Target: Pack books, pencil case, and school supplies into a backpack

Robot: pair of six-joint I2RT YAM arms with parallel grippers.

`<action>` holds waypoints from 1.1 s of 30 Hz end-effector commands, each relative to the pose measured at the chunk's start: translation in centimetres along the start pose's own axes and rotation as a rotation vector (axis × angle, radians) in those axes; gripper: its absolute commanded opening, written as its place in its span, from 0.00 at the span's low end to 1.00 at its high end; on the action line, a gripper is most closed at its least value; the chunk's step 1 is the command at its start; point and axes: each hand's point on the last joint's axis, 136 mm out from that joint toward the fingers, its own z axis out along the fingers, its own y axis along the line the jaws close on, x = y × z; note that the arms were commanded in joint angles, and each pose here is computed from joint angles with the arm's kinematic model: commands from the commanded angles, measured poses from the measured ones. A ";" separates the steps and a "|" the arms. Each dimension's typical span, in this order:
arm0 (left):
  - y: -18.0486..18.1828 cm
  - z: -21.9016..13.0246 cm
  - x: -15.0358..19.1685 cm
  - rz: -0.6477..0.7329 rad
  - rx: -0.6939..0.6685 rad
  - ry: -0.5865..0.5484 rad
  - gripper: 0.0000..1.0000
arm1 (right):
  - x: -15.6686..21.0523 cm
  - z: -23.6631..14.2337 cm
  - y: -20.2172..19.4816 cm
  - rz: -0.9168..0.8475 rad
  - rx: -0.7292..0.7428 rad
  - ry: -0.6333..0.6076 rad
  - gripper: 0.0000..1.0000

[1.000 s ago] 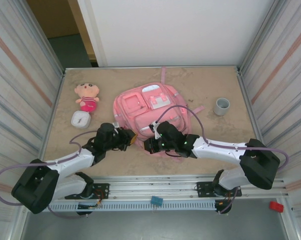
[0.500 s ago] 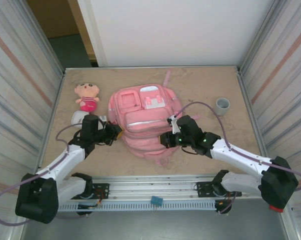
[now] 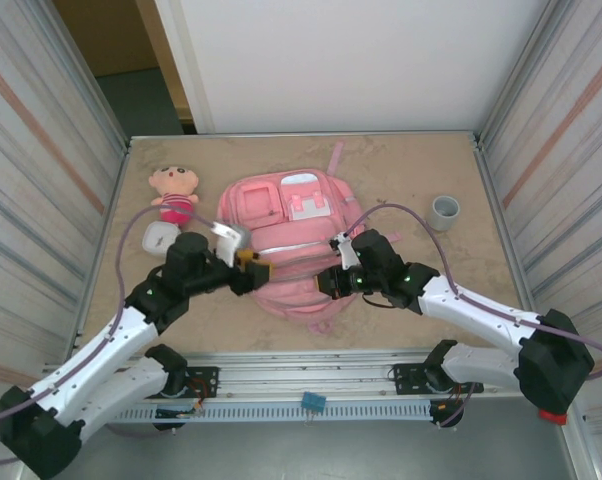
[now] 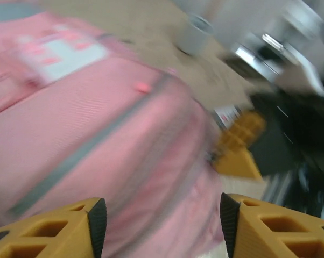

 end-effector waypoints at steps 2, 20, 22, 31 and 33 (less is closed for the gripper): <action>-2.8 1.2 3.6 0.699 0.097 0.182 0.59 | -1.6 -0.6 3.2 -0.071 -0.111 -0.024 0.00; 0.0 7.3 3.7 0.931 0.019 0.385 0.15 | -1.6 -2.0 2.9 -0.049 -0.175 -0.015 0.00; 0.5 6.0 4.5 0.971 0.025 0.433 0.10 | -2.0 -3.1 1.1 -0.015 -0.149 -0.039 0.00; 2.9 1.1 6.6 0.972 0.030 0.516 0.12 | -2.5 -4.1 -2.0 0.054 -0.160 -0.051 0.00; 2.9 0.8 6.2 0.956 0.016 0.495 0.22 | -2.6 -3.8 -0.7 0.013 -0.179 -0.049 0.00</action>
